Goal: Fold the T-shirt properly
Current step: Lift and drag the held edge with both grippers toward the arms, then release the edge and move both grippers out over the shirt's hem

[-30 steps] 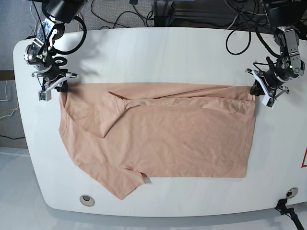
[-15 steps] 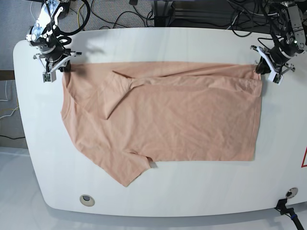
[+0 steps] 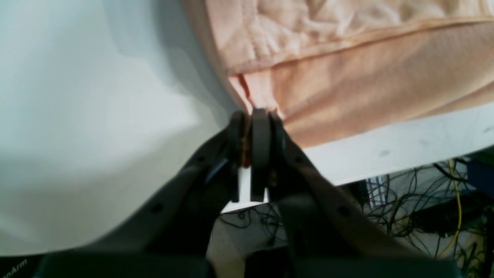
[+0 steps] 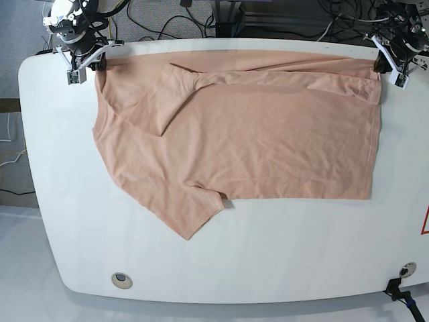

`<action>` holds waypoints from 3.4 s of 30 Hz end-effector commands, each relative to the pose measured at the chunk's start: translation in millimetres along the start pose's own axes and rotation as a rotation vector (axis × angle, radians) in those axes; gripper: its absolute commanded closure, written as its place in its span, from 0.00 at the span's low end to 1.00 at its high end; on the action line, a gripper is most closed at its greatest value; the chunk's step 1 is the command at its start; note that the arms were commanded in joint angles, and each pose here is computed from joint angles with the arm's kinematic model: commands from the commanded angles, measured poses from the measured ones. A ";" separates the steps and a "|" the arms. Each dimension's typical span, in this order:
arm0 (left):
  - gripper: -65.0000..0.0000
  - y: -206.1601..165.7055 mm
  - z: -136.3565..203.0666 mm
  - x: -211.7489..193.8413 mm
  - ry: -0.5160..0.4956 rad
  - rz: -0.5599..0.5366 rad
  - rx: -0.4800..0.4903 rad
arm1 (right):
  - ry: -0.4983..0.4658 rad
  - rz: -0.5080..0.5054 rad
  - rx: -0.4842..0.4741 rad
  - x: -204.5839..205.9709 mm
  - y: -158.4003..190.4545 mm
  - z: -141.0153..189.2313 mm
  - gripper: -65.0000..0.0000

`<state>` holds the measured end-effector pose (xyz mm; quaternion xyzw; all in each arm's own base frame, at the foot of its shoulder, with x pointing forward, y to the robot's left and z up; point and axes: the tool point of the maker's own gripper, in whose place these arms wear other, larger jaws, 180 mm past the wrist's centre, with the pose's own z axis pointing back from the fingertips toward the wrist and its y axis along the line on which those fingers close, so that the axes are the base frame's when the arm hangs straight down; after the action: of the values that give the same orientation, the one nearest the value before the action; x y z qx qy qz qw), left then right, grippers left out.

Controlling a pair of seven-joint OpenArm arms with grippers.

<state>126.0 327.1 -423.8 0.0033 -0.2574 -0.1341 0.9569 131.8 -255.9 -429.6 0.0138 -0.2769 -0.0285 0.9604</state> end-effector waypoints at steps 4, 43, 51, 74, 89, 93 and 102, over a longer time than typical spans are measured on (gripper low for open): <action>1.00 0.0 1.2 -40.0 0.184 -0.029 0.024 | 0.157 0.028 -0.040 -33.6 -8.0 2.2 1.00; 0.60 32.2 30.6 50.2 0.013 -0.176 0.167 | 0.018 0.116 -0.090 33.8 -6.9 18.9 0.75; 0.60 37.8 28.8 55.3 0.025 -0.169 0.183 | 0.073 0.160 -0.064 25.2 -3.0 18.9 0.56; 0.60 62.2 22.2 135.8 -0.170 -0.131 0.241 | -0.167 0.207 -0.053 124.6 8.0 13.1 0.23; 0.61 69.9 -41.1 246.1 -0.270 -0.075 0.162 | -0.319 0.206 0.128 245.7 55.4 -38.1 0.23; 0.61 76.0 -52.4 270.2 -0.306 -0.045 0.154 | -0.351 0.164 0.175 276.2 52.0 -56.6 0.23; 0.60 59.6 -93.6 300.8 -0.352 0.007 0.015 | -0.372 0.054 0.259 312.2 37.5 -91.8 0.23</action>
<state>420.5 290.7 -376.1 -0.0235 -0.3914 -0.1316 0.9104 424.3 -224.4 -363.3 0.1201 -0.4158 0.0372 0.9007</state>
